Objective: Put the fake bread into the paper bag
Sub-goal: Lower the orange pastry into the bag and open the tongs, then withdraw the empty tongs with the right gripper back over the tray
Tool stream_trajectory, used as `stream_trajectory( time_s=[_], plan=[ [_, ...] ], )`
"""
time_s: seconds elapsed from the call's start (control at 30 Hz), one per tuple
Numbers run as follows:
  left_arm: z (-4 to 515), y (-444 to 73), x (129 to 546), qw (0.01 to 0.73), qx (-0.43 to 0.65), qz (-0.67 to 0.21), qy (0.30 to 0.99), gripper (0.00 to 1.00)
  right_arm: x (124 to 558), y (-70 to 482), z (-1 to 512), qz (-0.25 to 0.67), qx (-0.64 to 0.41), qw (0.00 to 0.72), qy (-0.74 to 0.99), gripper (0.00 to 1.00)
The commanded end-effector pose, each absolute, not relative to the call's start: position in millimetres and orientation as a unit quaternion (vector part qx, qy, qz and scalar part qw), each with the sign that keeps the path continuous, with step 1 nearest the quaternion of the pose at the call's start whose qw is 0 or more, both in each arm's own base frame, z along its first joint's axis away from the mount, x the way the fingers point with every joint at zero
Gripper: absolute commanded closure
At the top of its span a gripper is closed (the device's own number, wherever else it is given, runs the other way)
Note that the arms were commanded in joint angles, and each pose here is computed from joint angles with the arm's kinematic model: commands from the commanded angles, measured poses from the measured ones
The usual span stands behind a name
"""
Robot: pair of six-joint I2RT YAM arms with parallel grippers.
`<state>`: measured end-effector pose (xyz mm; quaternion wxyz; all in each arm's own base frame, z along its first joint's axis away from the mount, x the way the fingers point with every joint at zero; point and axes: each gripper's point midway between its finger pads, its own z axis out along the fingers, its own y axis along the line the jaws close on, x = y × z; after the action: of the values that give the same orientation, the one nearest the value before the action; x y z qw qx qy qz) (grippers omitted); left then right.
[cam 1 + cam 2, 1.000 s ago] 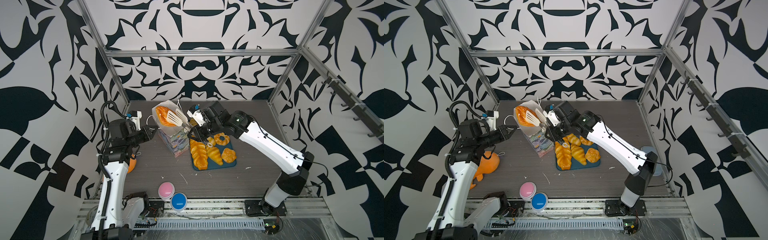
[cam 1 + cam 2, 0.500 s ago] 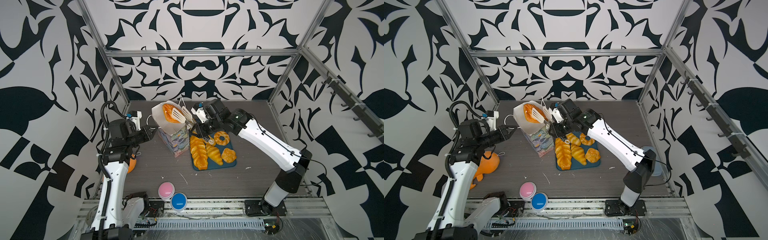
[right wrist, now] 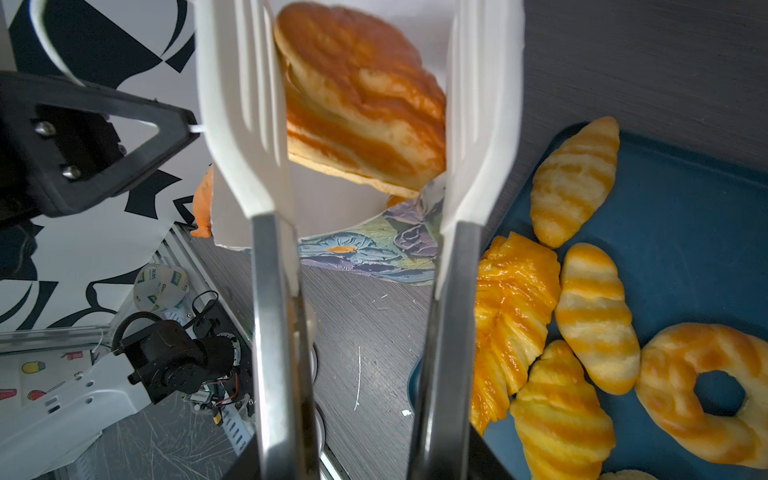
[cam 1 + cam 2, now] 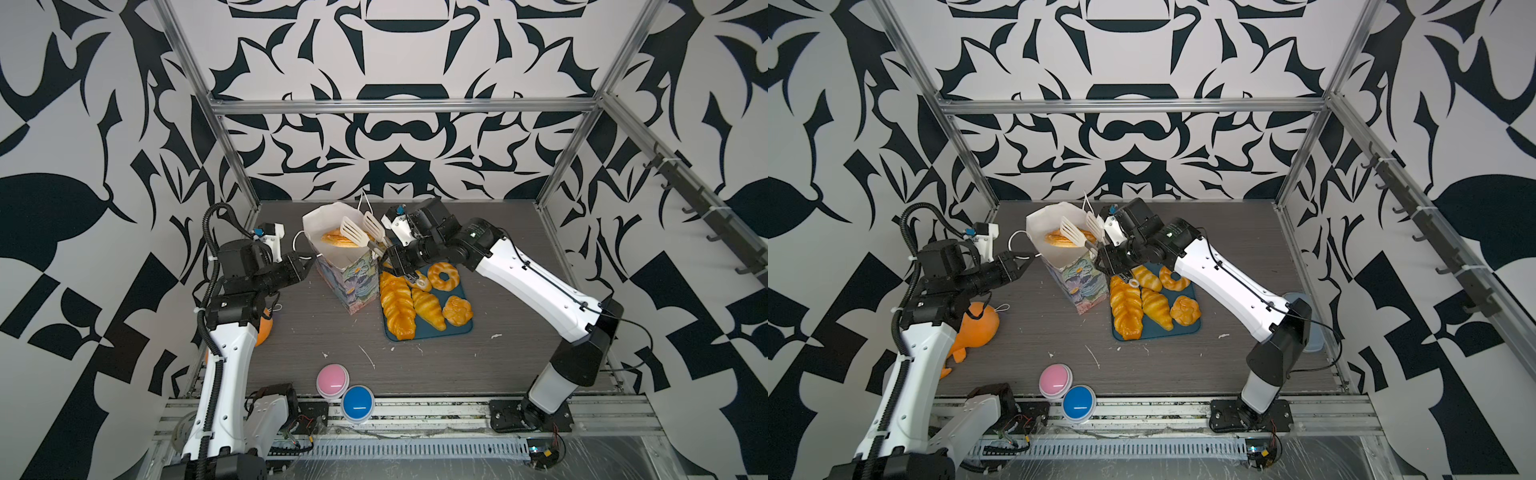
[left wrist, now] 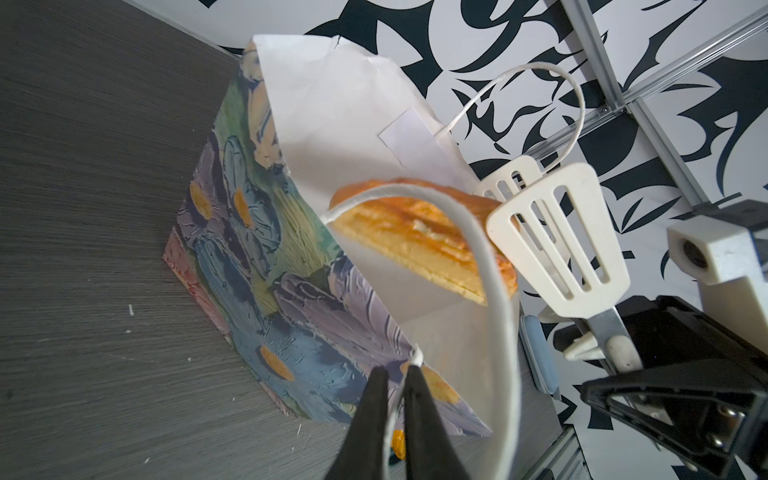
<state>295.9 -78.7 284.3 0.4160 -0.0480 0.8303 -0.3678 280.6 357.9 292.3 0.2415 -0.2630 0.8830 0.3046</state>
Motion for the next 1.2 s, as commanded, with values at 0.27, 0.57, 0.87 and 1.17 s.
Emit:
stream_trajectory(
  time_s=[0.27,0.57,0.87,1.17],
  plan=[
    [280.0,-78.5,294.0,0.411,-0.049,-0.368,0.832,0.87,277.8,355.2,328.9,0.336,-0.266,0.279,0.859,0.50],
    [280.5,-79.7,293.8,0.410,-0.048,-0.372,0.831,0.92,270.8,353.4,342.8,0.348,-0.274,0.282,0.851,0.50],
    [283.0,-80.8,293.6,0.411,-0.047,-0.377,0.829,0.98,255.5,347.7,371.0,0.367,-0.288,0.301,0.832,0.50],
    [285.4,-81.6,293.8,0.412,-0.048,-0.381,0.826,1.00,249.0,332.9,387.6,0.359,-0.287,0.323,0.827,0.50]
  ],
)
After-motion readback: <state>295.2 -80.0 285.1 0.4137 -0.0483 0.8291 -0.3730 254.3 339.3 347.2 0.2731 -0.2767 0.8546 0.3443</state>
